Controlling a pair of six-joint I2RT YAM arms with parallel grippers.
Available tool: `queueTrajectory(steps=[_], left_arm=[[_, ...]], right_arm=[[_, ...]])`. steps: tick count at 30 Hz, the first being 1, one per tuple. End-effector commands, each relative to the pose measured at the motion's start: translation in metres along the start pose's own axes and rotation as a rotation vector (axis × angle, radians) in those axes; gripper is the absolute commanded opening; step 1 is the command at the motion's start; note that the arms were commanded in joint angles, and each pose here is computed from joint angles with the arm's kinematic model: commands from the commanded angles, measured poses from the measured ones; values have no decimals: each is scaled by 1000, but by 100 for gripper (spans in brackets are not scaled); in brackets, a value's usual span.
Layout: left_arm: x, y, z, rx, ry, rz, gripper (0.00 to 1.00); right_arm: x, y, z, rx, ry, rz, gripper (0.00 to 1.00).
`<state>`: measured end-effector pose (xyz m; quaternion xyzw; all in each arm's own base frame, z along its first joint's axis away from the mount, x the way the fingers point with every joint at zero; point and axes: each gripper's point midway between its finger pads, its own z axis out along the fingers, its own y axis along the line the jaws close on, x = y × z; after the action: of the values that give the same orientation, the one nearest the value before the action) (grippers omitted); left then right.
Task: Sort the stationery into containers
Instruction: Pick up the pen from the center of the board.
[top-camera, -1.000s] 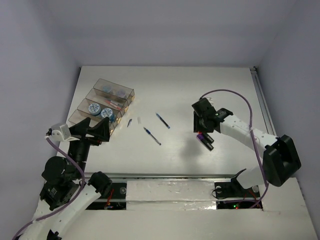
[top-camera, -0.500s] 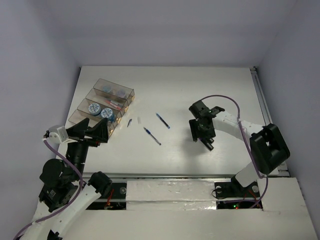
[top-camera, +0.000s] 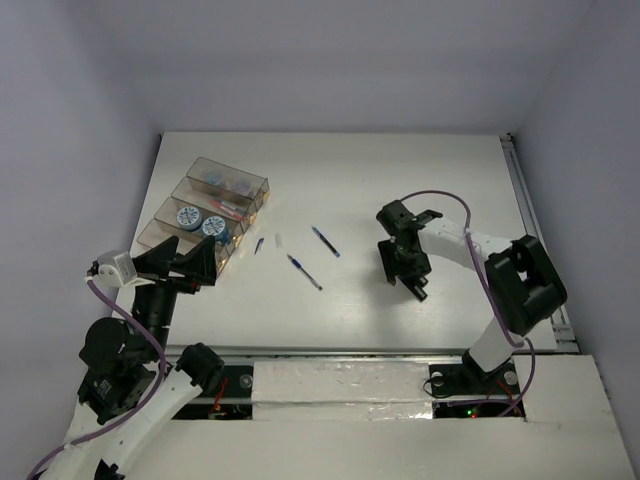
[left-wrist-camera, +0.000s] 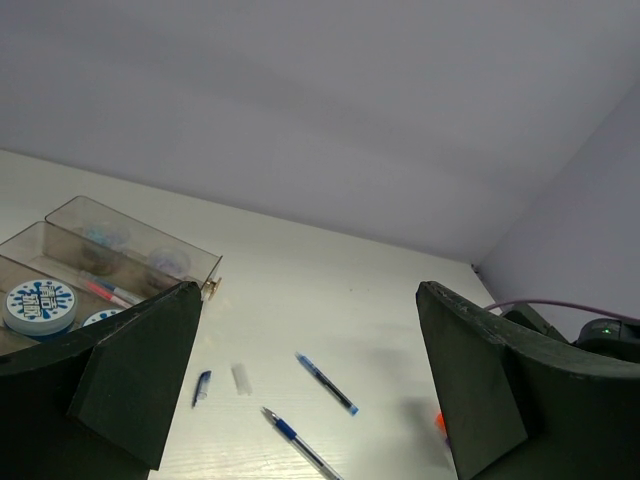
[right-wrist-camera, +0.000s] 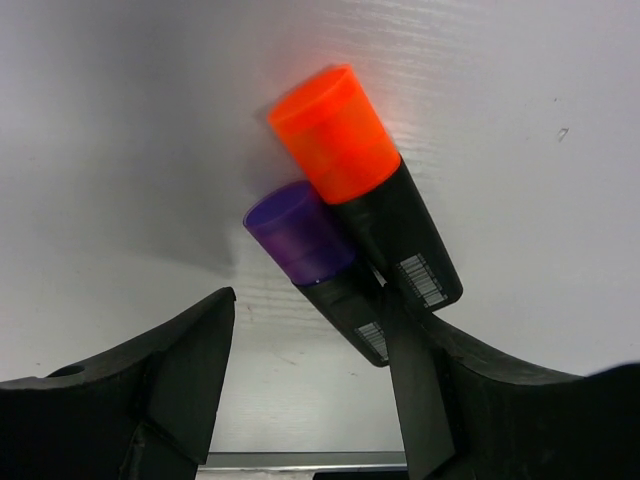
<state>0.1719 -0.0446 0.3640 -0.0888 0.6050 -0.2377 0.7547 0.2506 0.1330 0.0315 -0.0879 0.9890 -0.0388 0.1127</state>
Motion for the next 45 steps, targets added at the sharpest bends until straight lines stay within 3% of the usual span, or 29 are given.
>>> queueTrajectory(steps=[1, 13, 21, 25, 27, 30, 39, 45], left_arm=[[-9, -4, 0, 19, -38, -17, 86], [-8, -5, 0, 23, -37, -15, 86], [-7, -5, 1, 23, -32, -13, 86], [-7, -5, 2, 23, -30, -12, 86], [-7, -5, 2, 23, -31, -12, 86], [-7, -5, 2, 23, -31, -11, 86], [-7, -5, 1, 25, -30, -11, 86], [-8, -5, 1, 24, -33, -12, 86]], right_arm=[[-15, -3, -2, 15, -21, -12, 66], [-6, 28, -4, -132, -29, 12, 51], [-5, 39, 8, -124, -25, -3, 29], [-20, 52, -6, -150, -80, -27, 24], [-24, 56, -10, -159, -97, -43, 26], [-21, 57, -5, -142, -72, -66, 43], [-8, 54, 15, -115, -27, -62, 50], [-23, 65, -4, -131, -99, -72, 24]])
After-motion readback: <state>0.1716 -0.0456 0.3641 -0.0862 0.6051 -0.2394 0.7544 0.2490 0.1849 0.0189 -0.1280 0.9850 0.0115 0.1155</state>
